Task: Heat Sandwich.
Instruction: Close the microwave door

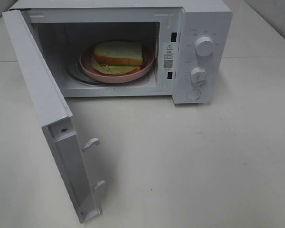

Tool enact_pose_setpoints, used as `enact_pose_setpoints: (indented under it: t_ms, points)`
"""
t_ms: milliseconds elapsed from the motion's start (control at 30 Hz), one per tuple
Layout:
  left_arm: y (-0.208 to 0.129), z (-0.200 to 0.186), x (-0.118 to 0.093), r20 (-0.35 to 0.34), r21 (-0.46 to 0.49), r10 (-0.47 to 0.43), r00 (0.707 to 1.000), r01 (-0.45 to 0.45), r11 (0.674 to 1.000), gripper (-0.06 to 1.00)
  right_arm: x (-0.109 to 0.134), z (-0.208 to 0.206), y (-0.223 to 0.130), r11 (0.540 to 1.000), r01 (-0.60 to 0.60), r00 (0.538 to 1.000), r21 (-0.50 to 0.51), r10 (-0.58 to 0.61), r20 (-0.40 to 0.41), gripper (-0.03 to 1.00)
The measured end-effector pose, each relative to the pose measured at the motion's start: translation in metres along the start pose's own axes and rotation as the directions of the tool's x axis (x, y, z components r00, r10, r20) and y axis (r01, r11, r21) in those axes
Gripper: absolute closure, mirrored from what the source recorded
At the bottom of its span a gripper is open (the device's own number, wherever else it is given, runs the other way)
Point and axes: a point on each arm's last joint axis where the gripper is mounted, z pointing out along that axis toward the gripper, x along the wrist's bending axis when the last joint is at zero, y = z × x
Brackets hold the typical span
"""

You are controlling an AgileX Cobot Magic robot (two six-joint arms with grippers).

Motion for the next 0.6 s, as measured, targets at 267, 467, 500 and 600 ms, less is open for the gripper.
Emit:
enact_pose_setpoints:
  t_ms: [267, 467, 500, 600]
  points:
    - [0.0, 0.0, 0.0, 0.0, 0.0, 0.0, 1.0, 0.0, 1.0, -0.02, -0.01, -0.014, -0.016, 0.986, -0.156, 0.98, -0.06, 0.162, 0.114, 0.21]
    - [0.0, 0.0, 0.0, 0.0, 0.0, 0.0, 1.0, 0.0, 1.0, -0.02, -0.012, -0.026, -0.028, 0.953, -0.248, 0.936, -0.171, 0.282, 0.213, 0.21]
    - [0.0, 0.0, 0.0, 0.0, 0.0, 0.0, 1.0, 0.0, 1.0, -0.02, -0.012, -0.026, -0.028, 0.953, -0.248, 0.936, -0.171, 0.282, 0.213, 0.21]
    - [0.0, 0.0, 0.0, 0.0, 0.0, 0.0, 1.0, 0.0, 1.0, -0.02, -0.007, -0.018, -0.038, 0.935, -0.286, 0.918, -0.208, 0.329, 0.22, 0.21]
